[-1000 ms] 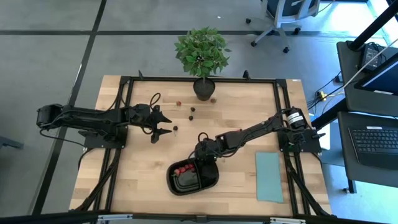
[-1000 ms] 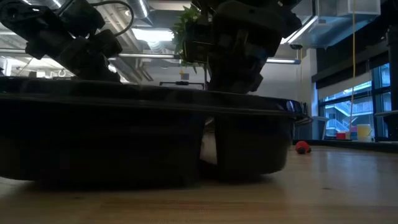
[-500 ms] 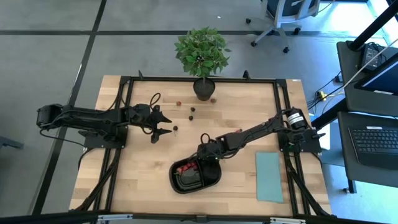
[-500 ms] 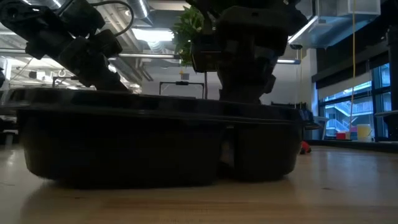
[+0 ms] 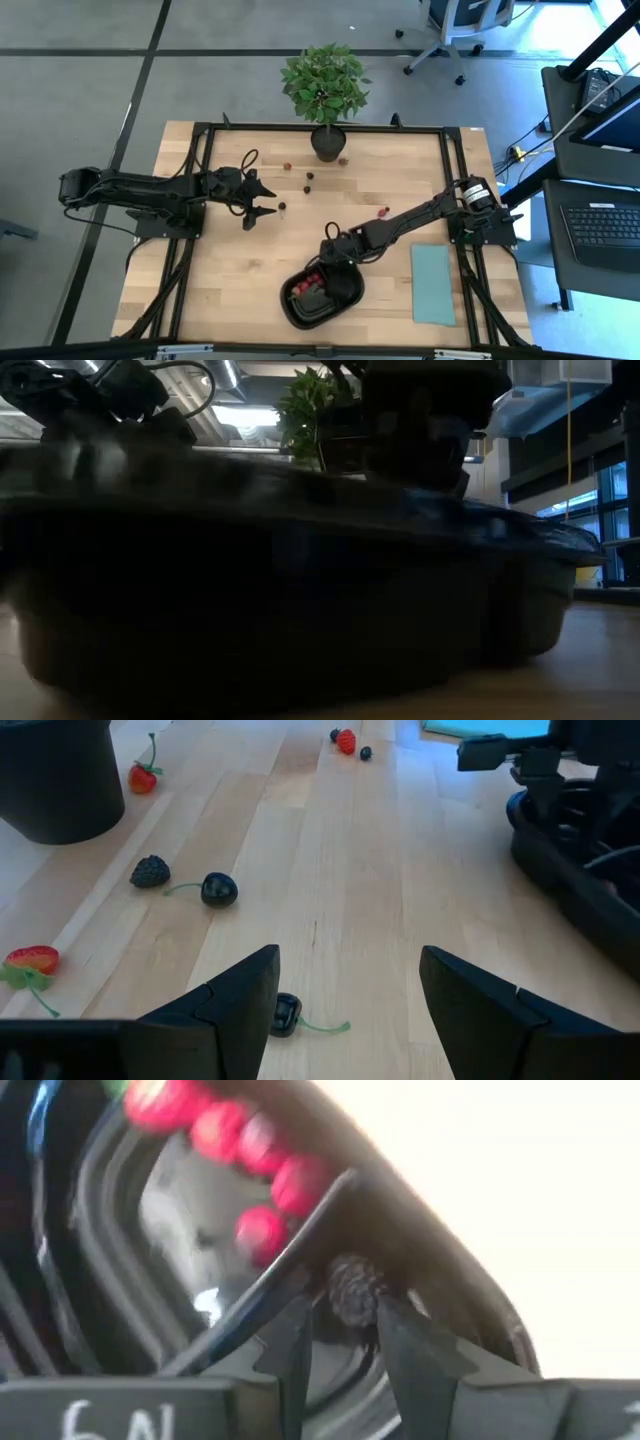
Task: Pick and placing Produce into tupperware
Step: Move the black container to the center of the table
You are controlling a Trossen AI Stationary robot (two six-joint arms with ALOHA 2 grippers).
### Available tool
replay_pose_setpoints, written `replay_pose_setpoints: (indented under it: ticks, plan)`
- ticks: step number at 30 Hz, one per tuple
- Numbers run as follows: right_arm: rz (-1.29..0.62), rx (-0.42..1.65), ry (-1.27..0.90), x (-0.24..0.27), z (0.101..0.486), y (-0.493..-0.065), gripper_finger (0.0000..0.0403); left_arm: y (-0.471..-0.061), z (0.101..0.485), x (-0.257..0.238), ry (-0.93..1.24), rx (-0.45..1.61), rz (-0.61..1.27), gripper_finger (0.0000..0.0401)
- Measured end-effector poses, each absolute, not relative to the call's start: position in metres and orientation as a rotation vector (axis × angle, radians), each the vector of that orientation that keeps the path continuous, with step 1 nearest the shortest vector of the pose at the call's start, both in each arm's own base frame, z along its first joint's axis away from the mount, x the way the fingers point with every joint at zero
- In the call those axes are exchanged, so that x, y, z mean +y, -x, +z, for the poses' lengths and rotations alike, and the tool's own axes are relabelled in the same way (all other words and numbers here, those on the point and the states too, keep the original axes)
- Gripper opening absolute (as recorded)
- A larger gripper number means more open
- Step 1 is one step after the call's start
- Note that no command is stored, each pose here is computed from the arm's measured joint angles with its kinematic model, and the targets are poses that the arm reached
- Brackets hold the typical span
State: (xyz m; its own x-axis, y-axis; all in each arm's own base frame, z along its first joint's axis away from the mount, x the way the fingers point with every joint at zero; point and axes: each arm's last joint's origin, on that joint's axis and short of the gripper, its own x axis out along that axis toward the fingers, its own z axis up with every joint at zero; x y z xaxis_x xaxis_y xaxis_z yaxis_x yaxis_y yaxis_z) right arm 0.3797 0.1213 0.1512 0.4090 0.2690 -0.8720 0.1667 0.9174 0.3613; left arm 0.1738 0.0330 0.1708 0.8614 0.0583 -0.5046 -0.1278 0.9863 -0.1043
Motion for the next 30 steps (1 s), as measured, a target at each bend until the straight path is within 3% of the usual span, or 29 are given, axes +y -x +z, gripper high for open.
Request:
replay_pose_setpoints:
  ticks: [15,30]
  plan:
    - [-0.146,1.086,-0.473,0.098,0.155,-0.388,0.012,-0.174,0.171,0.033,0.139,0.525,0.099,0.0236]
    - [-0.092,0.957,-0.372,0.067,0.161,-0.404,0.012,-0.174,0.171,0.033,0.139,0.524,0.098,0.0236]
